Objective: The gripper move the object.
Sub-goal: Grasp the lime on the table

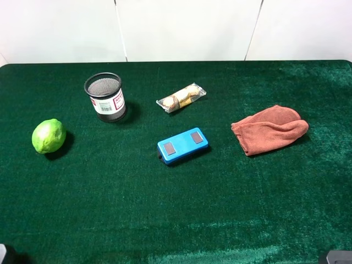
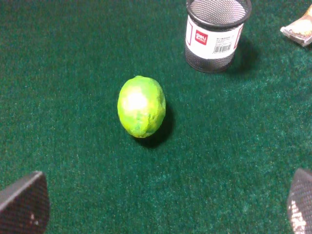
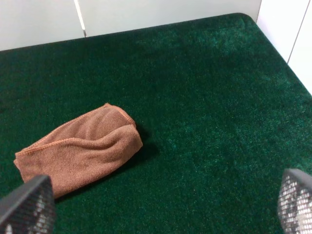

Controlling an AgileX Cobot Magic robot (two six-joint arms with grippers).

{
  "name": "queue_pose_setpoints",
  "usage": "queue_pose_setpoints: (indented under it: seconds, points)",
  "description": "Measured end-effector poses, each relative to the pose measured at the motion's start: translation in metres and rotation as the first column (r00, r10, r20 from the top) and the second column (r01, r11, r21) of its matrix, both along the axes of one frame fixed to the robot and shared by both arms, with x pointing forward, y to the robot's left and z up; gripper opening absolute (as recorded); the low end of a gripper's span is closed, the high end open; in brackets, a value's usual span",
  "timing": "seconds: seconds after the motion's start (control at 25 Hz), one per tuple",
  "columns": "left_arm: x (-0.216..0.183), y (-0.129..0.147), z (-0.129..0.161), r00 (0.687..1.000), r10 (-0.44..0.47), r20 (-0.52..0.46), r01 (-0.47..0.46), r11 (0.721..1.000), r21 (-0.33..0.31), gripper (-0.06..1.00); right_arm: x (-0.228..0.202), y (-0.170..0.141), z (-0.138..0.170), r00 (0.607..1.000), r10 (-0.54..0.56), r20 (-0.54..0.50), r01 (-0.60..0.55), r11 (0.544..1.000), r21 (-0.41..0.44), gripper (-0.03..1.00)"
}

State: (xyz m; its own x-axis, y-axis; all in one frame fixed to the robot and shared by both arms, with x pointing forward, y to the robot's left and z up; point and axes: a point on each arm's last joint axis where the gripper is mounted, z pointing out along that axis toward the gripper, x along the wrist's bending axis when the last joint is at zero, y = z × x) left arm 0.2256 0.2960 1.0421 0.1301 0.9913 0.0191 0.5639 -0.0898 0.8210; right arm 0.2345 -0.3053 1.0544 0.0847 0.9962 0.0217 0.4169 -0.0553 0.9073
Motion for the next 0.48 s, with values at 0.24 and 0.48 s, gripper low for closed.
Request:
queue_pose_setpoints:
  seconds: [0.24,0.48]
  points:
    - [0.0000,0.0000,0.0000,1.000,0.000,0.000,0.000,1.000,0.000,0.99,0.0000,0.0000,0.0000,1.000,0.000,0.000,0.000,1.000,0.000,0.70]
    - [0.0000,0.0000,0.0000,1.000,0.000,0.000,0.000,1.000,0.000,0.99,0.0000,0.0000,0.0000,1.000,0.000,0.000,0.000,1.000,0.000,0.70]
